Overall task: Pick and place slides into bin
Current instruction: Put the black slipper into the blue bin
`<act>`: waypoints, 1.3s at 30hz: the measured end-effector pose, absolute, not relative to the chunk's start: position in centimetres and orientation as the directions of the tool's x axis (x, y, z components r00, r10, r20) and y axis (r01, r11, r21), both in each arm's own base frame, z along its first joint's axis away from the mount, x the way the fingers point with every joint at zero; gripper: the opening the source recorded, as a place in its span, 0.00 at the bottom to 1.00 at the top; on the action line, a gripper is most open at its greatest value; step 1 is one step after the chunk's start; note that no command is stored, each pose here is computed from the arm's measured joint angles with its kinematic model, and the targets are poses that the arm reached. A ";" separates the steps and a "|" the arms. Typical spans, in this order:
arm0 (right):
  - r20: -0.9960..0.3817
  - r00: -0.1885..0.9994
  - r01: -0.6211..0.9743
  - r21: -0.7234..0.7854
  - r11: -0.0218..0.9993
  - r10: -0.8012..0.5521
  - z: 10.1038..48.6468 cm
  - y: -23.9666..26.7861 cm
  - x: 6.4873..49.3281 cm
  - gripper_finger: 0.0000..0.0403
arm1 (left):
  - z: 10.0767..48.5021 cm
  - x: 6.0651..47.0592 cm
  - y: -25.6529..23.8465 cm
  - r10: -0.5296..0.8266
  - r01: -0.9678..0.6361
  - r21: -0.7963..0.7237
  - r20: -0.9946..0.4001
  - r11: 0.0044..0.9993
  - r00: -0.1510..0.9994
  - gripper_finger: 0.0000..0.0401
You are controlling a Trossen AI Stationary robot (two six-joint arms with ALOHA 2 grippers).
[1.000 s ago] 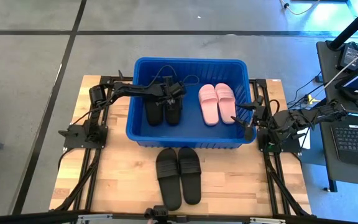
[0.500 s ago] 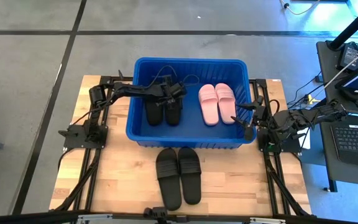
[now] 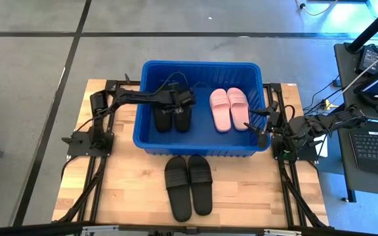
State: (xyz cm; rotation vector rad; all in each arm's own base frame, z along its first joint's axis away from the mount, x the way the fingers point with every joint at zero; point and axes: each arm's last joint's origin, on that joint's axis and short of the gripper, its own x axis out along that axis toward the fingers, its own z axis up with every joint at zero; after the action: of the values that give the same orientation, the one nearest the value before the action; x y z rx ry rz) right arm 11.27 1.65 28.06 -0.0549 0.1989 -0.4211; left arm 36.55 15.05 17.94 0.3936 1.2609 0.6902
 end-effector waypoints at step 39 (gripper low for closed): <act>-0.188 0.893 0.391 -0.126 0.912 -0.409 28.0 1.7 11.2 0.71 | 37.4 26.3 -14.7 -0.075 0.064 -0.040 -0.409 0.997 0.910 0.75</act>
State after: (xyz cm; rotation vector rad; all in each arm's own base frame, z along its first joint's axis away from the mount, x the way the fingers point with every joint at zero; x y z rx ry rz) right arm 11.25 1.65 27.97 -0.0859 0.2140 -0.4159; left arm 26.34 -14.70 37.40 -0.0262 0.4225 -0.0716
